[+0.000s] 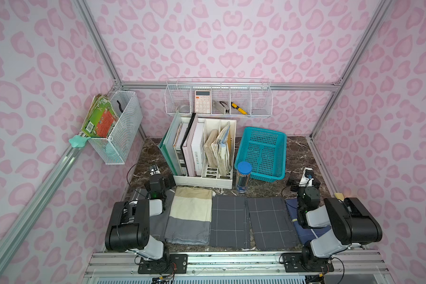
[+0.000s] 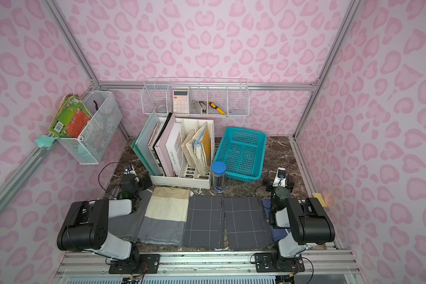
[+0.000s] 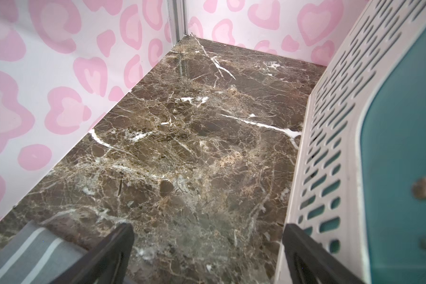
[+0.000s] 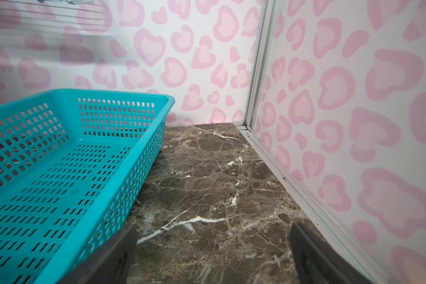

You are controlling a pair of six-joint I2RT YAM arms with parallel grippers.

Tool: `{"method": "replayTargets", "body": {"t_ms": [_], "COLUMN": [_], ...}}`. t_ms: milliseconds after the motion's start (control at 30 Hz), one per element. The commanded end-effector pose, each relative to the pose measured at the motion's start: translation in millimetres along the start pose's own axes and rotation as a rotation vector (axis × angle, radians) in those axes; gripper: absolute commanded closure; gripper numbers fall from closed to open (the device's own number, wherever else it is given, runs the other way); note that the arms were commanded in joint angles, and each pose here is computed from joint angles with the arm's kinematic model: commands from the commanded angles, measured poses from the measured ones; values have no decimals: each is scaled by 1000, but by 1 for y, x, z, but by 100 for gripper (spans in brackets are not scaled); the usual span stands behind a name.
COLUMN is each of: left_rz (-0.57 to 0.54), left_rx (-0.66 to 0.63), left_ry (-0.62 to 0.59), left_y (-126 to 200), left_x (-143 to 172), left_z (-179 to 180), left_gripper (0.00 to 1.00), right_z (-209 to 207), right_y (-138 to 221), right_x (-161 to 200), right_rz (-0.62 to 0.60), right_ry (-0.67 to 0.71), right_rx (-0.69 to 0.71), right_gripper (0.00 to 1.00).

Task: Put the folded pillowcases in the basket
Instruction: Move the pillowcase to the center of the board.

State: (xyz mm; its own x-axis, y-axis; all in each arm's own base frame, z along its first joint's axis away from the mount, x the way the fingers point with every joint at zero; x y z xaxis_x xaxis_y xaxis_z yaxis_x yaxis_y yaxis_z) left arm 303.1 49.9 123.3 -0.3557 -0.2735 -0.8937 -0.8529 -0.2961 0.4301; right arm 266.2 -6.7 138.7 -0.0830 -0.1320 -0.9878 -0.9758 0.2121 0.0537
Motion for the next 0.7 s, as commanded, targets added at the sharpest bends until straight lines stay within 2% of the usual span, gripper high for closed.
{"method": "replayTargets", "body": {"t_ms": [0, 667], "left_rz": [-13, -16], "left_rx": [57, 57], "left_ry": [7, 10], "left_y": [0, 1], "left_x": [-3, -3], "left_z": [-5, -5], "left_gripper": [1, 1], "right_z": [0, 1], "right_y": [-1, 0], "right_x": [-2, -3], "right_rz": [-7, -16], "right_ry": [-6, -1], "right_rx": [1, -14], "right_gripper": [0, 0]}}
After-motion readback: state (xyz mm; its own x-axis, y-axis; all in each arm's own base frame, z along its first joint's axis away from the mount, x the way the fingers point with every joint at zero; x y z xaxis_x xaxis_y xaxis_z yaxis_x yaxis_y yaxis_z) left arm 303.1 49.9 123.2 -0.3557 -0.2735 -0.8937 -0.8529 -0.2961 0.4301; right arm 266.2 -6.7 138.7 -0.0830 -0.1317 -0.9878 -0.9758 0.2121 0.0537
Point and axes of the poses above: each gripper's point midway between its finger pads, its own y axis back along the fingers, its own z axis along the line the jaws close on, x = y × z, the point moved 10 cm from there along y, back along the fingers, and after that the axes turned 6 degrees about y, right-handed, at the moved point
